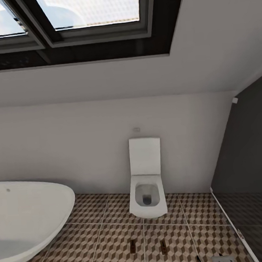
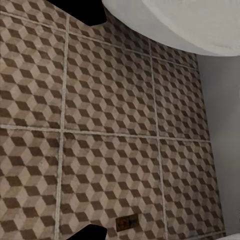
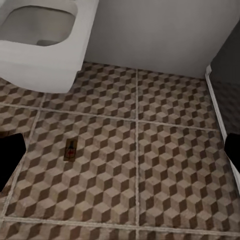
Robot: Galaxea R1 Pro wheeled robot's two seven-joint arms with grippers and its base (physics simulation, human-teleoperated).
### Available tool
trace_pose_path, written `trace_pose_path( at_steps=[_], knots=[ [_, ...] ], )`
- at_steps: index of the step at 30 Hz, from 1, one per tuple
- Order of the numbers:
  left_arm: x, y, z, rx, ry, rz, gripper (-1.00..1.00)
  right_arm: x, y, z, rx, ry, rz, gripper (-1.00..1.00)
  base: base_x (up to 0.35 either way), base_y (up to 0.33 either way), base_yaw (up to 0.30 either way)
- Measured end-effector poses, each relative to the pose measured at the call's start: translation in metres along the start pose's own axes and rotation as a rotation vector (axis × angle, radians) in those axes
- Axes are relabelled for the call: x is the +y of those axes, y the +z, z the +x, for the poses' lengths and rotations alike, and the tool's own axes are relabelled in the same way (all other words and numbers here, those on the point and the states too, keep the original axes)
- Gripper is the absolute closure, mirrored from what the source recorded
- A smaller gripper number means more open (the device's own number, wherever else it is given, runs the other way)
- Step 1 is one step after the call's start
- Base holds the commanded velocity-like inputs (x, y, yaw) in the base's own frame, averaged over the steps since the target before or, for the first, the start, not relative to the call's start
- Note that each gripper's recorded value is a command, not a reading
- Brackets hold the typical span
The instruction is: Take the four mousetraps from the cabinet in the bathroom and place them on the bathroom floor. Make sure all four end up on the same floor surface, and ensure that at least two of them are either under or directly next to the same bathroom sink.
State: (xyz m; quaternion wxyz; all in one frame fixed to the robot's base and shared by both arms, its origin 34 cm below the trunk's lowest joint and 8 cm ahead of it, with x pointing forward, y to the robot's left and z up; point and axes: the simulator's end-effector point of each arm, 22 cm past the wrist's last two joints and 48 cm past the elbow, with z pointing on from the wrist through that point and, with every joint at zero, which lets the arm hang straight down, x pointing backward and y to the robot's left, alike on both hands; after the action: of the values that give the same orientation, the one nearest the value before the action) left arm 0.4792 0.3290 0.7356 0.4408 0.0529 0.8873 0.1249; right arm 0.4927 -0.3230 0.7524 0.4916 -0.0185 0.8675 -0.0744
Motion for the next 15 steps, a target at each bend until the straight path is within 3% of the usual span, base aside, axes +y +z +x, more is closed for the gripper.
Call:
trace_pose_path(
  at_steps=[15],
  knots=[
    [-0.0008,-0.0002,-0.0068,-0.011,-0.003,0.001,-1.0,0.0102,-0.0011,-0.0047,-0.007,0.016,-0.031,-1.0,0.0,0.0,0.0]
  ],
)
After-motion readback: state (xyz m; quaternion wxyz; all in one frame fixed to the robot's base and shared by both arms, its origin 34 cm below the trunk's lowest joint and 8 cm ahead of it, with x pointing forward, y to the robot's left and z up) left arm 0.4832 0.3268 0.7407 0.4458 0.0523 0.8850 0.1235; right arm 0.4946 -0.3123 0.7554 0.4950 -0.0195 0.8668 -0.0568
